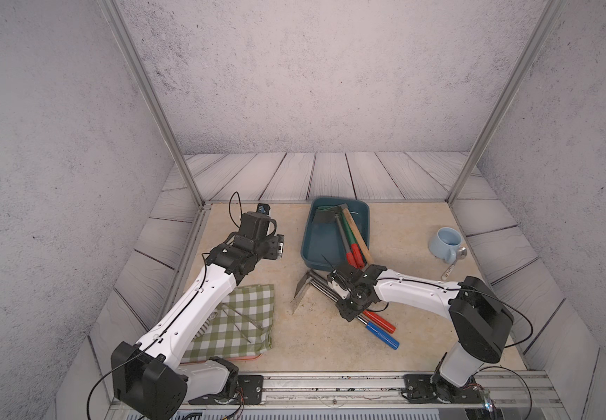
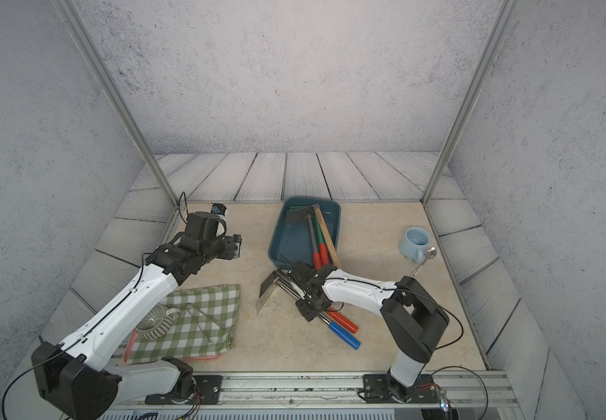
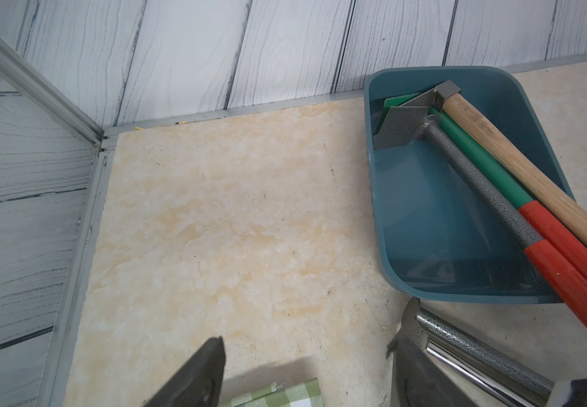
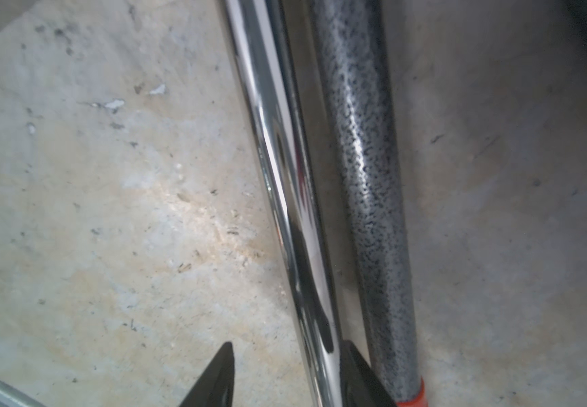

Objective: Put the small hoe into the storage box
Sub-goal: Pick up the hoe from the center of the board, then place the hoe in the storage box.

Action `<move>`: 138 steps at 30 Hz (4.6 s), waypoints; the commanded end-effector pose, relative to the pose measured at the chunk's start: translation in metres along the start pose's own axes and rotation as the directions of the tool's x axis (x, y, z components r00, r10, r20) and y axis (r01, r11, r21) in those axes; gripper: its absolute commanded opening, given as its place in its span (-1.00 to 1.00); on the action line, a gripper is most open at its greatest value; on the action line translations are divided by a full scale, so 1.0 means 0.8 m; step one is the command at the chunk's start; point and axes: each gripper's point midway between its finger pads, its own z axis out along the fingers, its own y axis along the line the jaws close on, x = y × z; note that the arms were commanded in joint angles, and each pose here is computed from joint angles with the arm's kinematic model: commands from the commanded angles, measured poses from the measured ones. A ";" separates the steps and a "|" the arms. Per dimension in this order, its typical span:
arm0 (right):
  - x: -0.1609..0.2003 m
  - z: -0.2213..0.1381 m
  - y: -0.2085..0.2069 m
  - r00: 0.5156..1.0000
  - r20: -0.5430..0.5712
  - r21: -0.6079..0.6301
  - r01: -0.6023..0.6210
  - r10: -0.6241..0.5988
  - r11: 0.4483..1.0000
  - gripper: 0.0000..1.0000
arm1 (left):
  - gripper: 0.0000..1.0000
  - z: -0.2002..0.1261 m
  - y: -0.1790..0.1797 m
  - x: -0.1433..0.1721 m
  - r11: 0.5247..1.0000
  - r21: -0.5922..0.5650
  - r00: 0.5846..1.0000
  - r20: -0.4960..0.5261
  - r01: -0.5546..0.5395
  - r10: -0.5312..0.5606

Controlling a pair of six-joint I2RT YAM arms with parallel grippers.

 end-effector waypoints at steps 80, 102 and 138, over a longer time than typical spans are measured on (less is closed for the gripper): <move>-0.086 -0.088 -0.015 0.903 0.388 0.147 0.137 -0.185 0.980 -1.00 | 0.51 0.016 -0.003 0.013 1.000 0.012 0.999 -0.043 0.000 0.001; -0.122 -0.132 -0.024 0.886 0.444 0.112 0.095 -0.136 0.989 -1.00 | 0.51 0.016 -0.005 0.013 1.000 0.022 0.999 -0.042 0.001 0.000; -0.204 -0.172 -0.101 0.912 0.383 0.032 -0.172 0.146 0.985 -1.00 | 0.48 0.011 -0.014 0.009 0.997 0.071 1.000 -0.021 0.001 0.000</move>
